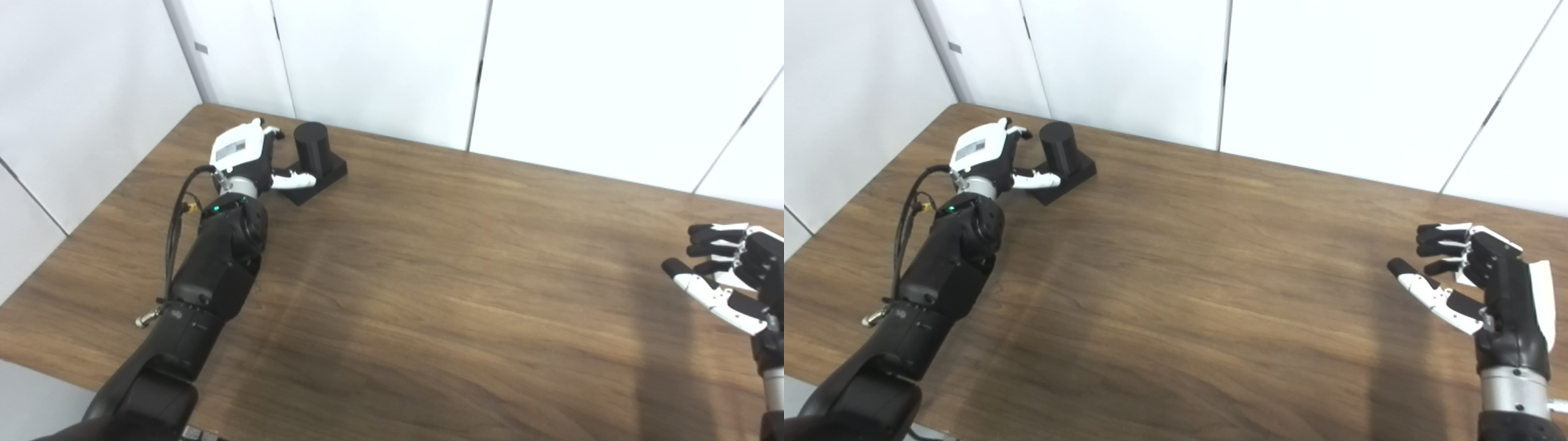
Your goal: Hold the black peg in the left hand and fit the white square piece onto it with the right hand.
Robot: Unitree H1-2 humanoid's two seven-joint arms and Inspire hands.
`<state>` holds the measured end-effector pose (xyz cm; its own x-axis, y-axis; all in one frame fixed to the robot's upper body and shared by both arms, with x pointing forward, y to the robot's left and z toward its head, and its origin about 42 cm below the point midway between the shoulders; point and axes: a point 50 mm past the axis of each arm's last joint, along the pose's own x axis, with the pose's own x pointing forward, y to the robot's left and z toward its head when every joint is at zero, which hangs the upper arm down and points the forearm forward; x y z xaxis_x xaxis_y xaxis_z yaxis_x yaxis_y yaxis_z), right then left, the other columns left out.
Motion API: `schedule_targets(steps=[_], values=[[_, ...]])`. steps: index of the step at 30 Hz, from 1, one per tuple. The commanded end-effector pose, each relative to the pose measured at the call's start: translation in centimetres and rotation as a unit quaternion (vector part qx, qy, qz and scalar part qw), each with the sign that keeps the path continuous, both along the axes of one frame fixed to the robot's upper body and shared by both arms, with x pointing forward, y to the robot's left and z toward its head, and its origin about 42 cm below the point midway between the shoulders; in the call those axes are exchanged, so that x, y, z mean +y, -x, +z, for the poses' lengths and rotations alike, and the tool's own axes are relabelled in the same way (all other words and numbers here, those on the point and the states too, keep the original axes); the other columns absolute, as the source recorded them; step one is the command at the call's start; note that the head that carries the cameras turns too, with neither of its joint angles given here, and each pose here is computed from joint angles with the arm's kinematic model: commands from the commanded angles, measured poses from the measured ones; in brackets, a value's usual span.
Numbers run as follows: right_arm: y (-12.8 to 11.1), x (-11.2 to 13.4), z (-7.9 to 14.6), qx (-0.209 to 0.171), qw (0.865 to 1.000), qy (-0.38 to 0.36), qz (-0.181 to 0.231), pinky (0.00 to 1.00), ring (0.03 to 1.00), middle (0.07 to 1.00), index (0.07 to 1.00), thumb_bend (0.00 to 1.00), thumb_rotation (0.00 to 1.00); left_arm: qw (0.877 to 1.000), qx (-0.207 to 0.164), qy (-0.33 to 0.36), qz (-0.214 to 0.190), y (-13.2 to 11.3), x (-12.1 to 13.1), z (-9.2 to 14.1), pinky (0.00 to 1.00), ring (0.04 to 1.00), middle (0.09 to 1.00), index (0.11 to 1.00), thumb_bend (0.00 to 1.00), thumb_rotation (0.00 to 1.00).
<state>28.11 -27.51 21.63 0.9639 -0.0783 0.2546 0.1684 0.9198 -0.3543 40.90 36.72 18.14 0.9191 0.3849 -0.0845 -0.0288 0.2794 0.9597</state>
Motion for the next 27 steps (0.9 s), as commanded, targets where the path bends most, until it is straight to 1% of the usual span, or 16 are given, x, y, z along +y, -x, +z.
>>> schedule_targets(steps=[1, 7, 13, 20, 24, 27], values=[[-0.2, 0.1, 2.0, -0.039, 0.999, 0.009, 0.006, 0.45, 0.58, 0.646, 0.49, 0.49, 0.12, 0.999, -0.034, -0.017, 0.006, -1.5, 0.7, 2.7, 0.93, 1.0, 1.0, 0.83, 0.92, 0.52], [-0.2, 0.0, 2.1, -0.043, 0.999, 0.011, 0.002, 0.45, 0.572, 0.642, 0.49, 0.49, 0.12, 1.0, -0.012, -0.012, 0.01, -1.7, 1.0, 1.5, 0.91, 1.0, 1.0, 0.83, 0.92, 0.54], [-0.2, -0.1, 2.0, -0.043, 0.999, 0.011, 0.003, 0.45, 0.574, 0.644, 0.49, 0.49, 0.12, 1.0, 0.003, -0.006, 0.011, -1.9, 1.1, 0.7, 0.91, 1.0, 1.0, 0.827, 0.92, 0.53], [0.0, -0.1, 1.9, -0.041, 0.999, 0.011, 0.0, 0.45, 0.576, 0.648, 0.49, 0.49, 0.12, 1.0, 0.02, -0.02, -0.005, -1.9, 1.4, 0.1, 0.89, 1.0, 1.0, 0.792, 0.88, 0.49], [-0.1, -0.1, 1.7, -0.04, 0.999, 0.009, 0.003, 0.46, 0.578, 0.65, 0.49, 0.49, 0.12, 0.999, 0.027, -0.028, -0.013, -2.0, 1.6, 0.1, 0.88, 1.0, 0.981, 0.766, 0.87, 0.45], [0.0, 0.0, 1.7, -0.037, 0.999, 0.006, 0.003, 0.46, 0.576, 0.648, 0.49, 0.49, 0.12, 0.999, 0.03, -0.035, -0.02, -2.0, 1.7, 0.2, 0.87, 1.0, 0.964, 0.737, 0.85, 0.42]])
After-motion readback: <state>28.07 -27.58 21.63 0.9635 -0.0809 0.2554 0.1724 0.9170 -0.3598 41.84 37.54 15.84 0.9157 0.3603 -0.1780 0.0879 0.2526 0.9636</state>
